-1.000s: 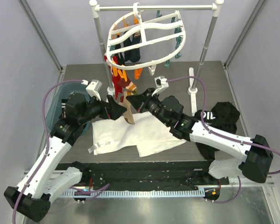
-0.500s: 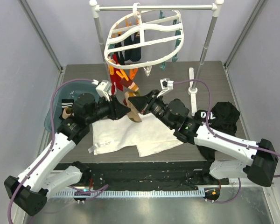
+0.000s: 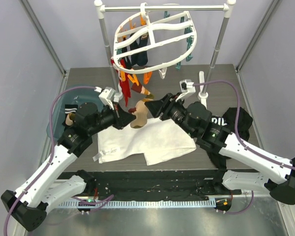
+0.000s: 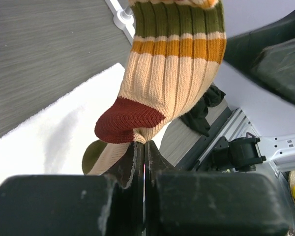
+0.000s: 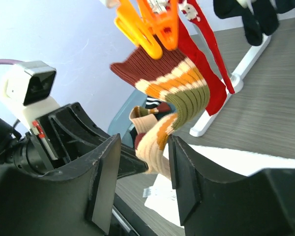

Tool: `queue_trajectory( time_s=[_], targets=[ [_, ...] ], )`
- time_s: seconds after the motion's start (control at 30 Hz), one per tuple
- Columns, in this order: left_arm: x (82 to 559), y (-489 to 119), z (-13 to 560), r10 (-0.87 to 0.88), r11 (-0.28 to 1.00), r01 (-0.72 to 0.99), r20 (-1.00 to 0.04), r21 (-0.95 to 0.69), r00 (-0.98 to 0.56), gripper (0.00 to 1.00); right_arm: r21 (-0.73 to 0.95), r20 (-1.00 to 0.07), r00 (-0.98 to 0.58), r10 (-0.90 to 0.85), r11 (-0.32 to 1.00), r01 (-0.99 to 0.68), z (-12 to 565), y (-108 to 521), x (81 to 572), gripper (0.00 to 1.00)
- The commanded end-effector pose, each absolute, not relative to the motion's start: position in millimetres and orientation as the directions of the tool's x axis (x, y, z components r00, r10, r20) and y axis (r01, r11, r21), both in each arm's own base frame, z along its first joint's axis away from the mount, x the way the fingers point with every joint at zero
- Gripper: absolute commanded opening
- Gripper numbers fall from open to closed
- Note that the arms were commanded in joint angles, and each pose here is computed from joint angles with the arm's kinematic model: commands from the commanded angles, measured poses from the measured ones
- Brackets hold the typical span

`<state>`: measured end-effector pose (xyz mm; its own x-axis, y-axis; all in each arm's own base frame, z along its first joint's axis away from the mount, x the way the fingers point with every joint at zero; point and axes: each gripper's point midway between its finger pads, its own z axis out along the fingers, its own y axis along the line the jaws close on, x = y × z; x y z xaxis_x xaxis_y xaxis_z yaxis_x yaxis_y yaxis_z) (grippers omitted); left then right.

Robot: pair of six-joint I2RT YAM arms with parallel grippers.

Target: Remove the socks clipped to the hanger

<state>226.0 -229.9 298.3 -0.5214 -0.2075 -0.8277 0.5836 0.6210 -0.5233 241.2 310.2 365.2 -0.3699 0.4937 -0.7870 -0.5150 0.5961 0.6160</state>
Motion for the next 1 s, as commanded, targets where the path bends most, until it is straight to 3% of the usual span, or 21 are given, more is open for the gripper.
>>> queue_trajectory(
  time_s=[0.0,0.43,0.97],
  targets=[
    [225.2,-233.9,306.2,-0.228,0.614,0.597,-0.84,-0.516,-0.492,0.0,0.528,-0.849,-0.319,0.42,0.678,-0.512,393.1,290.6,238.5,0.53],
    [214.9,-250.8,298.8,-0.175,0.629,0.616,-0.858,-0.474,-0.482,0.0,0.376,-0.926,-0.211,0.312,0.781,-0.498,456.0,304.6,257.4,0.54],
    [203.9,-251.0,304.7,-0.173,0.602,0.64,-0.861,-0.477,-0.478,0.0,0.182,-0.983,-0.126,0.136,0.841,-0.51,447.0,328.0,282.2,0.61]
  ],
)
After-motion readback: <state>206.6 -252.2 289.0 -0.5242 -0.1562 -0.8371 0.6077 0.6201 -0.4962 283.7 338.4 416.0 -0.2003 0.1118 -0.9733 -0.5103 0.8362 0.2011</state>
